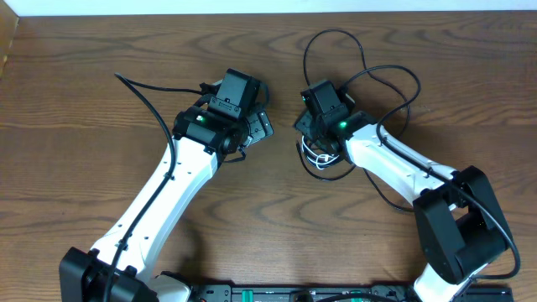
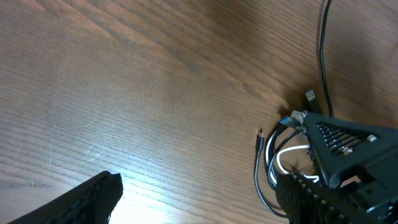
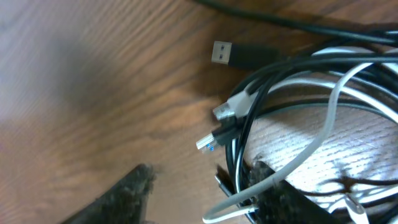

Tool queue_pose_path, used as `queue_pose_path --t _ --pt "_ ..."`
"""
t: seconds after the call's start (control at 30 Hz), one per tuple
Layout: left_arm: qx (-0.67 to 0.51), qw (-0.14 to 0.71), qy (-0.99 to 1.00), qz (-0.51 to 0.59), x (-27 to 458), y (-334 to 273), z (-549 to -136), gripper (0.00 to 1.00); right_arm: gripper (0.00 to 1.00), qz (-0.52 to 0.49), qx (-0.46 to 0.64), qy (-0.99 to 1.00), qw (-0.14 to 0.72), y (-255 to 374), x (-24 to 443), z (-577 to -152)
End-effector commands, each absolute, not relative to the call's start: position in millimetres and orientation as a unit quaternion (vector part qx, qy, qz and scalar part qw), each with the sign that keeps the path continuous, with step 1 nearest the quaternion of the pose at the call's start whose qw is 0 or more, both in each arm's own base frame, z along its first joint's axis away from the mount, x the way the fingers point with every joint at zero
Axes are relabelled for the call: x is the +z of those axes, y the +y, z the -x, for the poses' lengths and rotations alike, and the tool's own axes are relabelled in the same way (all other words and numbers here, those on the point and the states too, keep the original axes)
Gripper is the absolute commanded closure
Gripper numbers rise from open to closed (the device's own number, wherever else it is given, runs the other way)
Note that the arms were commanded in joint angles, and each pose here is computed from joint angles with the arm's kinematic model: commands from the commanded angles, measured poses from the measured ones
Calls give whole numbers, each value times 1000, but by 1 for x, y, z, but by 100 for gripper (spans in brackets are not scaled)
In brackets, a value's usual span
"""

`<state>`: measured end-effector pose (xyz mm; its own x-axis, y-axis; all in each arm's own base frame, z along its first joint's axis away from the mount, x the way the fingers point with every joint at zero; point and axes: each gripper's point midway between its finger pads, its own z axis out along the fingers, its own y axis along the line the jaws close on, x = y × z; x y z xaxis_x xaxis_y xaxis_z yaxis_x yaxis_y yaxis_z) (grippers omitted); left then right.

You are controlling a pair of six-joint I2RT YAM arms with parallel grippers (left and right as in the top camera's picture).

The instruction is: Untangle cables

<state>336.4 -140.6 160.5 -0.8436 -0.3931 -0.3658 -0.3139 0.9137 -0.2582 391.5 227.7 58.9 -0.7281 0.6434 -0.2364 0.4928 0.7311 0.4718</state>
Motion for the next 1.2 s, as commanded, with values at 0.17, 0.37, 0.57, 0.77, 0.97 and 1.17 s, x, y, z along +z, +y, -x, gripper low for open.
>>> queue_pose_path --t 0.17,0.37,0.57,0.77,0.97,1.17 --pt "-83 213 955 191 159 -135 -335 15 99 -295 170 913 224 219 62 -397" --pt "-83 213 955 191 159 -135 -335 15 99 -239 194 916 258 224 100 -399" --pt "-80 209 956 191 158 -134 -333 14 99 -158 242 892 348 223 192 -396" --pt "-77 204 957 191 156 -132 -330 14 99 -106 301 843 433 215 287 -373" --pt "-77 204 957 191 156 -132 -330 2 99 -91 344 787 504 196 362 -345" --pt "-77 204 957 190 156 -133 -330 2 97 -73 327 789 515 186 370 -331"
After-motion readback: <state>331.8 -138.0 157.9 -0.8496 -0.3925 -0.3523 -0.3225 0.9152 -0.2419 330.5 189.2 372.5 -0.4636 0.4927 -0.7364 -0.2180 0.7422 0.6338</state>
